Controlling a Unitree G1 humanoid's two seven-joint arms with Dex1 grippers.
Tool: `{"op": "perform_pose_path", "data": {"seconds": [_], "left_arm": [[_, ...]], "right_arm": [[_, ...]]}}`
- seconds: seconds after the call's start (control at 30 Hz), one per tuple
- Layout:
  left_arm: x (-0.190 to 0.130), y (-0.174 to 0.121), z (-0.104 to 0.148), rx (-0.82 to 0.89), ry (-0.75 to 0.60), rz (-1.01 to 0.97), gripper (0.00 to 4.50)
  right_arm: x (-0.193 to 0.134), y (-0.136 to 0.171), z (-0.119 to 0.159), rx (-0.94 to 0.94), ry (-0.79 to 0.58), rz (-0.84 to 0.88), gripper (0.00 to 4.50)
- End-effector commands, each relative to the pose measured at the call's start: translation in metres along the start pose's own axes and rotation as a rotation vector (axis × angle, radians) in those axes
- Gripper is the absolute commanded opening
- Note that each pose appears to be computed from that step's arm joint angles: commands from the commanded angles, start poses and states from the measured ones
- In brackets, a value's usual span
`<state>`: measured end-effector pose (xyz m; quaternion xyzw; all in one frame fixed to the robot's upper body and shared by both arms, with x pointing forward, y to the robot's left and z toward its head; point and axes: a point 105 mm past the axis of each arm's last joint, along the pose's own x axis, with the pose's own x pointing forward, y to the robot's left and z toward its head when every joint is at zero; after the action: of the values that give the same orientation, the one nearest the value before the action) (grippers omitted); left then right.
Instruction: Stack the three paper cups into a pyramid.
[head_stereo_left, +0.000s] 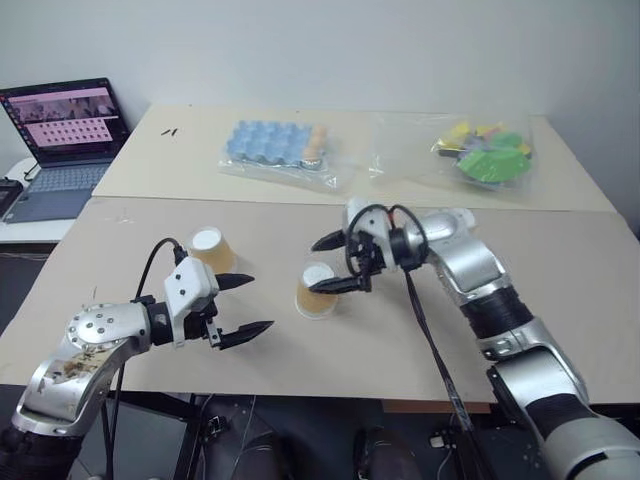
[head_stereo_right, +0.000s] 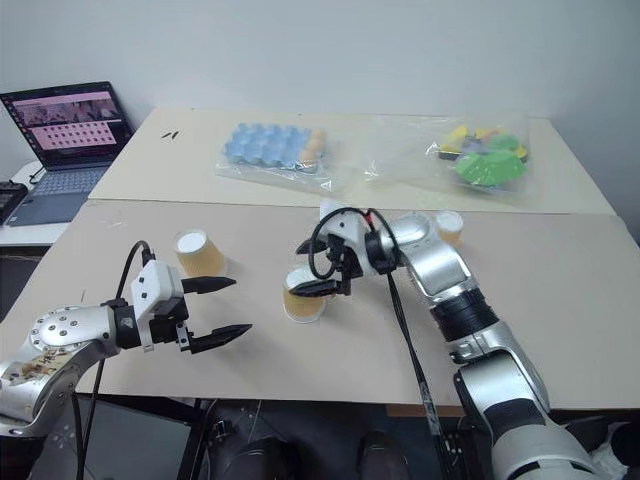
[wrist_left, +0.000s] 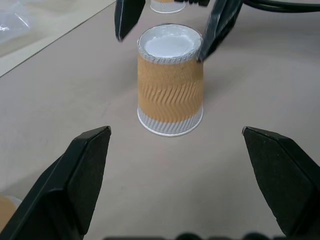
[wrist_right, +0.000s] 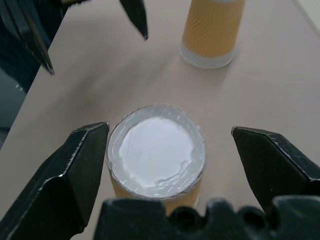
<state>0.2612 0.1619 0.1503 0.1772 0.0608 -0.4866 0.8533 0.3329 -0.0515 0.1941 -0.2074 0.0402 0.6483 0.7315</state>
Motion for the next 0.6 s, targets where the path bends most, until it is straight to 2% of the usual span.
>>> {"op": "perform_pose_path", "data": {"seconds": [0.03, 0.1, 0.17, 0.3, 0.37, 0.4, 0.47, 0.6], "left_arm": [[-0.005, 0.001, 0.008, 0.041, -0.017, 0.015, 4.50], [-0.005, 0.002, 0.008, 0.039, -0.017, 0.019, 4.50], [-0.005, 0.003, 0.008, 0.037, -0.018, 0.024, 4.50], [-0.002, 0.003, 0.009, 0.038, -0.023, 0.020, 4.50], [-0.001, 0.003, 0.010, 0.039, -0.025, 0.014, 4.50], [-0.001, 0.004, 0.011, 0.040, -0.025, 0.013, 4.50], [-0.001, 0.005, 0.011, 0.042, -0.024, 0.013, 4.50], [0.000, 0.007, 0.012, 0.045, -0.025, 0.013, 4.50]], "right_arm": [[-0.050, 0.014, 0.032, 0.006, -0.116, -0.077, 4.45], [-0.086, 0.035, 0.028, 0.134, -0.173, -0.108, 4.45], [-0.109, 0.049, 0.010, 0.246, -0.163, -0.196, 4.45], [-0.140, 0.025, -0.078, 0.386, 0.153, -0.701, 4.45], [-0.156, 0.006, -0.106, 0.402, 0.258, -0.937, 4.45], [-0.158, 0.000, -0.115, 0.364, 0.310, -1.010, 4.45], [-0.160, -0.013, -0.122, 0.343, 0.326, -1.128, 4.45], [-0.152, -0.031, -0.115, 0.350, 0.242, -1.217, 4.45]]}}
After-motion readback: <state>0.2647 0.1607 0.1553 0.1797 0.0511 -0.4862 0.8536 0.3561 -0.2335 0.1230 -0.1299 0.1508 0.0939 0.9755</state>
